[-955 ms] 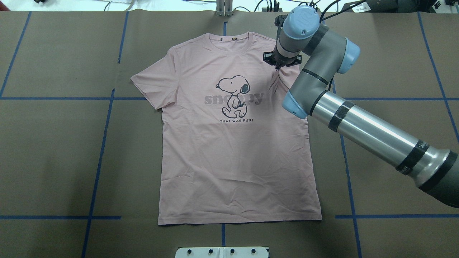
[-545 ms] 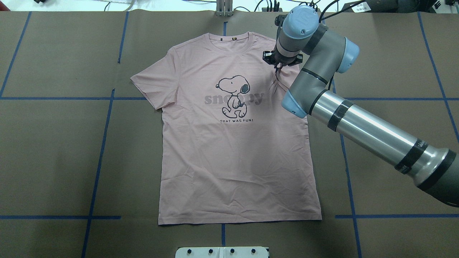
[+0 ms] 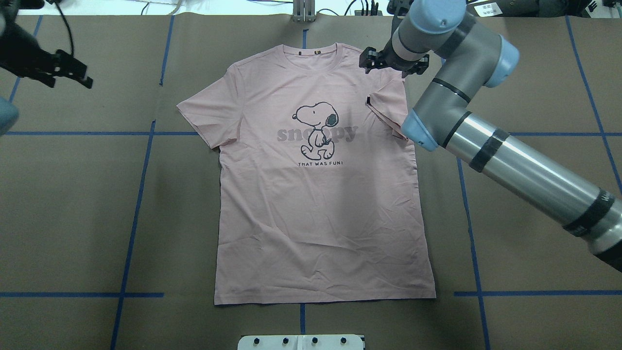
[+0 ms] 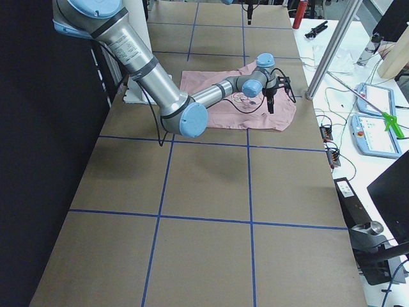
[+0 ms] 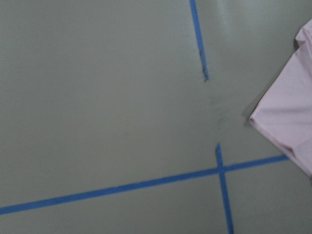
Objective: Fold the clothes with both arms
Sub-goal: 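Reach the left gripper to the shirt shoulder while the right gripper holds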
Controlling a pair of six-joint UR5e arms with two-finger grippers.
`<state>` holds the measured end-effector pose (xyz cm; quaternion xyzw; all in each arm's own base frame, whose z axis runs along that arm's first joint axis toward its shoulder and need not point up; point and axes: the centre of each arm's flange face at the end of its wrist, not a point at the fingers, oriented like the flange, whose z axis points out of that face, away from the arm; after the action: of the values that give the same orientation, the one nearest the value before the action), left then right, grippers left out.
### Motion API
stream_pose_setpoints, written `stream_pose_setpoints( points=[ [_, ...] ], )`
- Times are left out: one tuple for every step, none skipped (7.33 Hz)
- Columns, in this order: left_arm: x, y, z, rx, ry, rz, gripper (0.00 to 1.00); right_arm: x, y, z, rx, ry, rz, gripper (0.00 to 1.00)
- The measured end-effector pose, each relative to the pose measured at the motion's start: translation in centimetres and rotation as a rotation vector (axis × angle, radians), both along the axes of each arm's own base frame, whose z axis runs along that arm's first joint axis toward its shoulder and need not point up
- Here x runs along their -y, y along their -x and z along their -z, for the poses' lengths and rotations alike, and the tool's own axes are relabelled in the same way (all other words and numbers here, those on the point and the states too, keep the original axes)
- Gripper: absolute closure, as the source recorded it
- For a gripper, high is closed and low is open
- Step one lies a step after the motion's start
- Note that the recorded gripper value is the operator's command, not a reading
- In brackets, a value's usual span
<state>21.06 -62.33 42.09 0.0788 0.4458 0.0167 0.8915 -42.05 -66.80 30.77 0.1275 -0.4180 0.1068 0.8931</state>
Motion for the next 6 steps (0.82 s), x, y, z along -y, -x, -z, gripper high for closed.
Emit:
stream_pose_setpoints(
  points=[
    [1.6, -4.3, 0.1, -0.007, 0.011, 0.031, 0.03, -0.4, -3.1, -1.3, 0.035, 0.022, 0.015, 0.00],
    [2.8, -7.8, -0.4, -0.030, 0.013, 0.048, 0.08, -1.1, -5.8, -2.6, 0.057, 0.033, 0.026, 0.00],
    [3.6, -10.7, -0.8, -0.048, 0.008, 0.058, 0.13, -2.0, -7.4, -3.4, 0.067, 0.031, 0.034, 0.00],
    [3.7, -13.2, -1.0, -0.048, -0.004, 0.061, 0.22, -2.7, -8.2, -3.9, 0.072, 0.028, 0.037, 0.00],
    [3.3, -15.3, -0.9, -0.044, -0.016, 0.055, 0.27, -3.0, -8.6, -4.3, 0.070, 0.029, 0.037, 0.00],
    [3.0, -16.7, -0.7, -0.044, -0.024, 0.045, 0.30, -3.2, -8.7, -4.7, 0.067, 0.031, 0.037, 0.00]
  ],
)
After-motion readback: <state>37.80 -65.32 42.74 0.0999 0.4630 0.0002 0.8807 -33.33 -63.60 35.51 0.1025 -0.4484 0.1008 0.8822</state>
